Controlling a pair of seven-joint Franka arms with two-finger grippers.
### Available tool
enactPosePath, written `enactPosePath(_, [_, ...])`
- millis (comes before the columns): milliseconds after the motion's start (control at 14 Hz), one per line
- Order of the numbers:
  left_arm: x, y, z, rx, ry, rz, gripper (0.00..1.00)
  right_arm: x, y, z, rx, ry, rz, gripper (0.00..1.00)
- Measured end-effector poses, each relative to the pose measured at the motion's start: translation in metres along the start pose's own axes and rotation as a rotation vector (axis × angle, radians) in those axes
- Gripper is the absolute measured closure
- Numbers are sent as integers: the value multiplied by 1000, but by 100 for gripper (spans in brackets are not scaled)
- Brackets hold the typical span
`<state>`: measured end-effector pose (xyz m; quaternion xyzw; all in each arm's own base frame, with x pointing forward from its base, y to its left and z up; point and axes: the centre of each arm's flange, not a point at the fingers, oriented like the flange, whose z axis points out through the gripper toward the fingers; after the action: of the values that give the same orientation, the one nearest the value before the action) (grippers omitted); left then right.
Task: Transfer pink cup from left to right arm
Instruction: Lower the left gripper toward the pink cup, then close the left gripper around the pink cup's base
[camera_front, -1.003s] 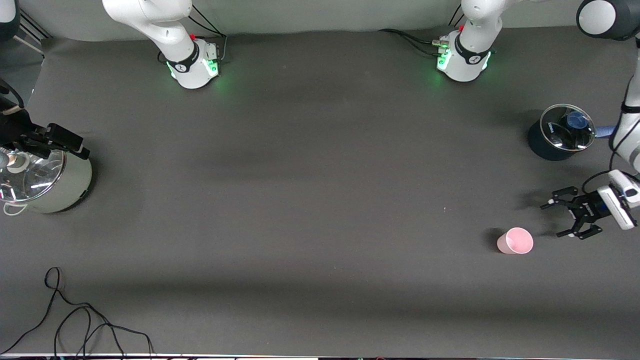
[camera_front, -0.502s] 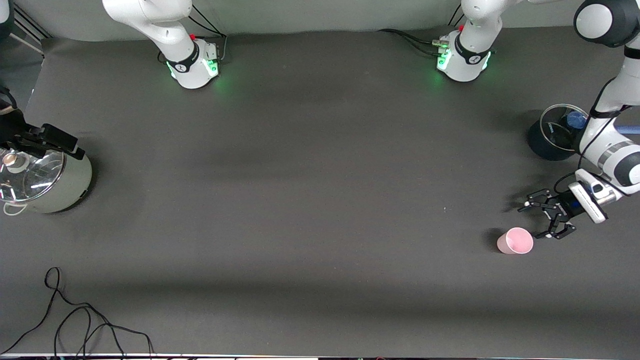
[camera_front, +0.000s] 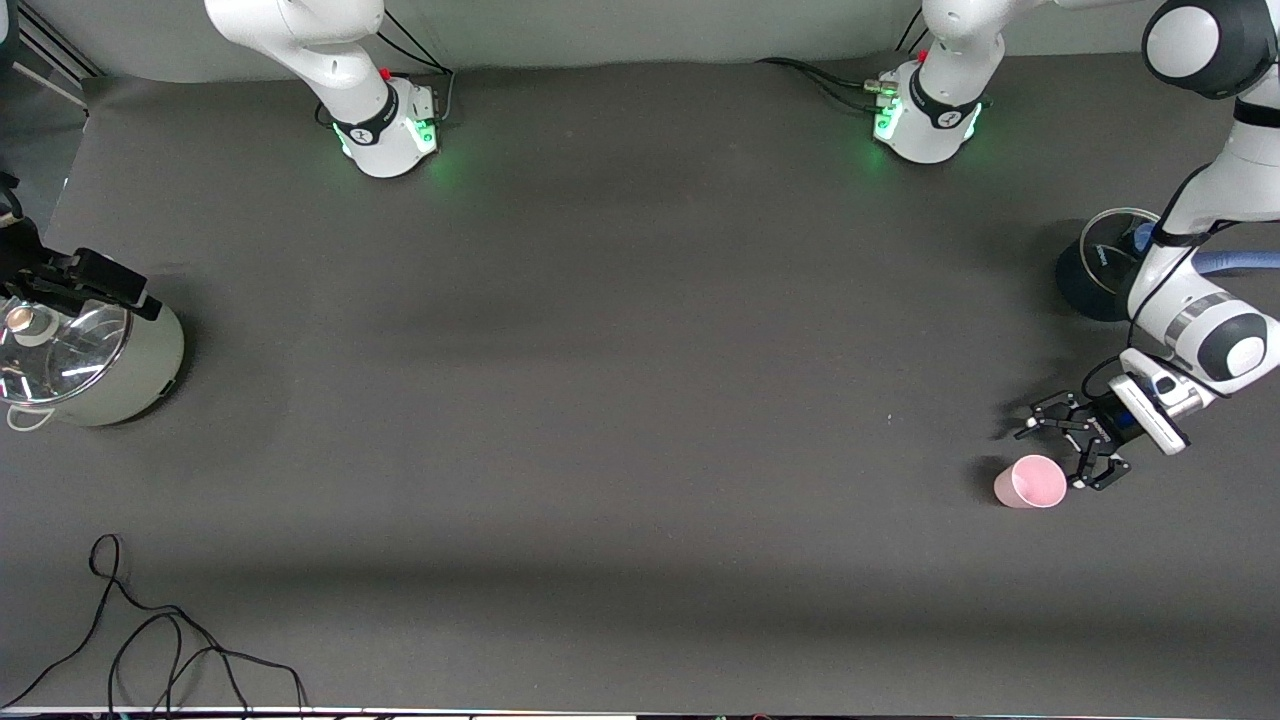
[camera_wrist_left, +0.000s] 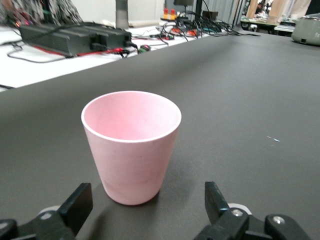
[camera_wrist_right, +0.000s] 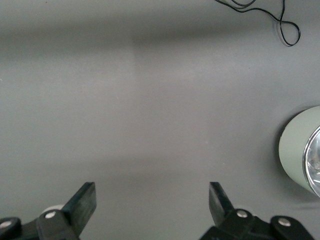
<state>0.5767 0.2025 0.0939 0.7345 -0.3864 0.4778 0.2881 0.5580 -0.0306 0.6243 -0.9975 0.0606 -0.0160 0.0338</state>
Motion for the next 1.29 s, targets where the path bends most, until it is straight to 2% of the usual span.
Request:
enactPosePath(287, [-18,9,17,16,38,14,0,0,-1,0,0,-1,-2,0])
enactPosePath(645, [-12,8,24,31,63,10,0,0,-1,0,0,-2,-2,0])
enactPosePath(1290, [-7,1,35,55,63,16,0,0,-1,0,0,-3,-2,0])
